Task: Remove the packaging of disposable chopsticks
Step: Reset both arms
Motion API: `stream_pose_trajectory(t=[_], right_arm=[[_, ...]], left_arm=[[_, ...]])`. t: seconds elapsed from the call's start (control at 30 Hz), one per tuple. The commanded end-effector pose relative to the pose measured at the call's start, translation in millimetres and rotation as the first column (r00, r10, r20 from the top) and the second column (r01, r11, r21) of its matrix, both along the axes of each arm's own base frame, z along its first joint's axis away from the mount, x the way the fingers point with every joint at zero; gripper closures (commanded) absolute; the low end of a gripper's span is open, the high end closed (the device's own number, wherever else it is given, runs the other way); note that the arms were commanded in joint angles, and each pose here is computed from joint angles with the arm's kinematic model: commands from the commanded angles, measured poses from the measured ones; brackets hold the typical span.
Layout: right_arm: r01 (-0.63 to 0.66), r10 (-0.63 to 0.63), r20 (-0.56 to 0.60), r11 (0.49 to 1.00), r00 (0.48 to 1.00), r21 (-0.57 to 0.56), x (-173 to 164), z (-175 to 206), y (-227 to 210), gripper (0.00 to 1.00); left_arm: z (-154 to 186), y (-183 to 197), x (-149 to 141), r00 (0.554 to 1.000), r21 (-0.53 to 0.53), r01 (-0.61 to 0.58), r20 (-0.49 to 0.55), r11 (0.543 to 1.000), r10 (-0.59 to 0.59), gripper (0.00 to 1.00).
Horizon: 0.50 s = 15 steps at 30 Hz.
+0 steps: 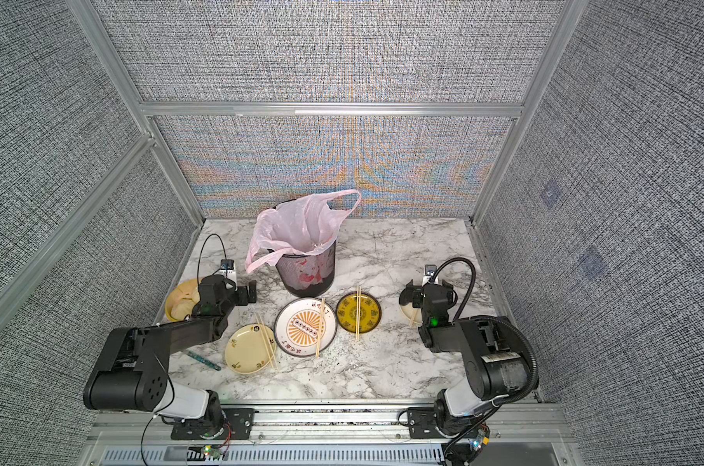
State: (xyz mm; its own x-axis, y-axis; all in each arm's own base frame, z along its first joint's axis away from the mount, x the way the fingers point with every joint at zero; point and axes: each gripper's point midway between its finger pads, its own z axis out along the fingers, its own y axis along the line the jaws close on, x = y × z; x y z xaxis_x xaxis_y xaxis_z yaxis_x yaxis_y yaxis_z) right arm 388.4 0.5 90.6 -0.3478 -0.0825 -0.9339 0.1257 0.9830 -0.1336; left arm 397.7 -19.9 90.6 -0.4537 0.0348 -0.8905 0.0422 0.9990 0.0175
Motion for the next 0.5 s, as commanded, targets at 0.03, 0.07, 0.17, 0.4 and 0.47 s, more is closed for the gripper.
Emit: stream_pose_trajectory(t=[0.03,0.07,0.17,0.4,0.47], right_arm=[[0.013,-0.013,0.009,1.000,1.000,0.007,1.1,2.6,-1.9,0.01],[0.013,-0.013,0.010,1.000,1.000,0.007,1.3,2.9,-1.9,0.01],[0.013,-0.013,0.009,1.000,1.000,0.007,1.4,2.4,-2.2,0.01],[-0.028,0.031,-0.030,0.997,0.999,0.069,5.2,-2.0,-3.8,0.01],[-0.030,0.032,-0.034,0.997,0.999,0.070,4.3,-1.0,-3.3,0.01]], left_arm=[[3.0,4.0,1.0,1.000,-0.004,-0.024,0.010,1.000,0.024,0.00],[3.1,4.0,1.0,1.000,-0.004,-0.024,0.006,1.000,0.024,0.00],[3.6,3.1,0.2,1.000,0.003,-0.026,0.012,1.000,0.026,0.00],[3.7,3.2,-0.2,1.000,0.003,-0.027,0.012,1.000,0.027,0.00],[3.7,3.1,0.1,1.000,0.001,-0.027,0.012,1.000,0.027,0.00]])
